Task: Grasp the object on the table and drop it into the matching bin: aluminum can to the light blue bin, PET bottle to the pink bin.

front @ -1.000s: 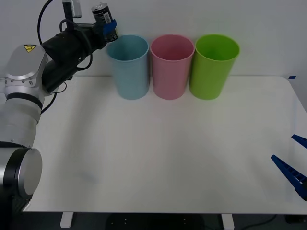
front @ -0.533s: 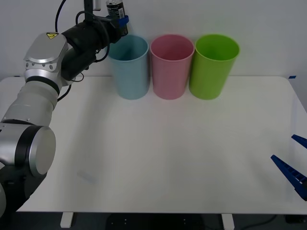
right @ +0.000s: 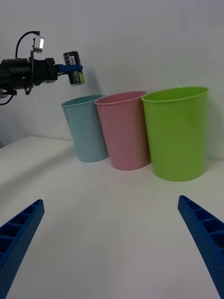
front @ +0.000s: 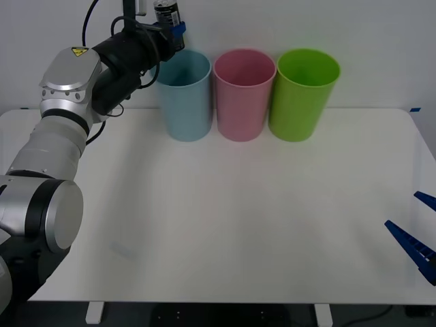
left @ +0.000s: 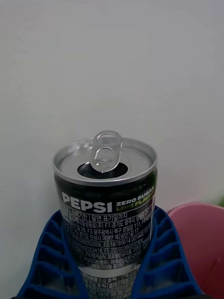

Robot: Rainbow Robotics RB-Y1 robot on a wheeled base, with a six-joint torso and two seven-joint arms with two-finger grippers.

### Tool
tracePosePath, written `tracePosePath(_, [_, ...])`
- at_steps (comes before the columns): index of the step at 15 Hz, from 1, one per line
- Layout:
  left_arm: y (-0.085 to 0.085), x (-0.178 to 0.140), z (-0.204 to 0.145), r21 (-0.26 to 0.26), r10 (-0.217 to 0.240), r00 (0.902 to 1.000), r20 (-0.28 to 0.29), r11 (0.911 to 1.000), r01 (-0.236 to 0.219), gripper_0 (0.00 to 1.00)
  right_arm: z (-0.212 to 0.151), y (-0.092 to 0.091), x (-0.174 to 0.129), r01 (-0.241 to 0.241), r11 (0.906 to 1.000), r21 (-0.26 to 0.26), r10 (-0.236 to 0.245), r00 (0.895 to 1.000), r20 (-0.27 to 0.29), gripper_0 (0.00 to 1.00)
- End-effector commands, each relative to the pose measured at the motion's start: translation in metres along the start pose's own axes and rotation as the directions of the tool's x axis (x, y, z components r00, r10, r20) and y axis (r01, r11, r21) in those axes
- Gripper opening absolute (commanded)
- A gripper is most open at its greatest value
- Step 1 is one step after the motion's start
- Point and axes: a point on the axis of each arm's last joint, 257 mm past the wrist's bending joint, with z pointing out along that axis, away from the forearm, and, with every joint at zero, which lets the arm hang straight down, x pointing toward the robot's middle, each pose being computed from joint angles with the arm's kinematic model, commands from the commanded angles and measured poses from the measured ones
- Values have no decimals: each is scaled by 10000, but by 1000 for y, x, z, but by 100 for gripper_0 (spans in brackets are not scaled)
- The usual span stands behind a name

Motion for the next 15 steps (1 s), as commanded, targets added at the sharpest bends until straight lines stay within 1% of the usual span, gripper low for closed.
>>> tracePosePath(1, [0, 1, 0, -1, 28, 10000, -8, 10000, -28, 100, 0, 0, 0, 0, 10000, 0, 0, 10000, 0, 100])
tracePosePath(9, [-1, 3, -3, 135, -325, 9995, 60, 9994, 324, 100, 0, 0, 0, 0, 10000, 0, 0, 10000, 0, 100])
tracePosePath(12, [6, 4, -8, 200, -558, 9984, 107, 9983, 555, 100, 0, 0, 0, 0, 10000, 0, 0, 10000, 0, 100])
tracePosePath(15, [12, 7, -22, 680, -776, 9969, 124, 9947, 766, 100, 0, 0, 0, 0, 10000, 0, 0, 10000, 0, 100])
